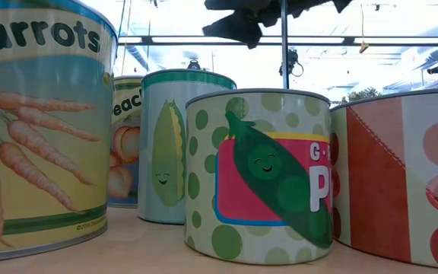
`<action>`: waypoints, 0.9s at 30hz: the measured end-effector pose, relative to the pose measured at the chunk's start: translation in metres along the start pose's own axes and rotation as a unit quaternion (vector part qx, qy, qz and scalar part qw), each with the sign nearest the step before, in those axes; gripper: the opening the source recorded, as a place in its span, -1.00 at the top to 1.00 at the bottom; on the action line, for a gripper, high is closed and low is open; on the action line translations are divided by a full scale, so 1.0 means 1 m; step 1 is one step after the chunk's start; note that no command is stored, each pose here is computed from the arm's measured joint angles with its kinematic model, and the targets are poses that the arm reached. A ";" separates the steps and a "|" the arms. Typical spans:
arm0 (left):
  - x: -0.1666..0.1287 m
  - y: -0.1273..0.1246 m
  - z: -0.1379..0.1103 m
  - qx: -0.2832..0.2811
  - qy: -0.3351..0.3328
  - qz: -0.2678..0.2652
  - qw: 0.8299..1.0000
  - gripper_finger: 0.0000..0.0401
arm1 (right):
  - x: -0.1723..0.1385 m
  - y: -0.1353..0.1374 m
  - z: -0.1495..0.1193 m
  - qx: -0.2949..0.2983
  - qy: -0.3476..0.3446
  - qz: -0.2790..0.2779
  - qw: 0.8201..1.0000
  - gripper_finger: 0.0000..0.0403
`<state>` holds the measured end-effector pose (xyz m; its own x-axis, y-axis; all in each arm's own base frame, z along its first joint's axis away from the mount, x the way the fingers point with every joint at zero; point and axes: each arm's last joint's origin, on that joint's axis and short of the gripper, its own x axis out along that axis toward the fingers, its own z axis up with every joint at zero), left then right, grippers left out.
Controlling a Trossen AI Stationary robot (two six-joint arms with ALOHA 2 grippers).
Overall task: Pick and place cans onto a shelf
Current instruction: Put the canned peas on the shelf
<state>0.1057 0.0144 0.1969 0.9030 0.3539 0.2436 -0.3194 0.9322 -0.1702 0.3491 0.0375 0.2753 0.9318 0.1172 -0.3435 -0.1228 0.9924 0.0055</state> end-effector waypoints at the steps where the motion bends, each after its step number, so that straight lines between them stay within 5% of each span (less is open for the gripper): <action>1: 0.000 0.000 0.000 0.000 0.000 0.002 1.000 -0.94 | 0.003 0.001 0.001 -0.002 0.007 0.002 1.000 -0.44; 27: 0.000 0.001 0.000 0.002 -0.001 0.013 1.000 -0.94 | 0.066 0.055 0.004 -0.044 0.090 0.044 0.994 -0.66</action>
<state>0.1055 0.0152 0.1968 0.8937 0.3782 0.2415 -0.3438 0.9229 -0.1731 0.4055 0.0995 0.2566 0.8408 0.1862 -0.5083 -0.2371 0.9708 -0.0366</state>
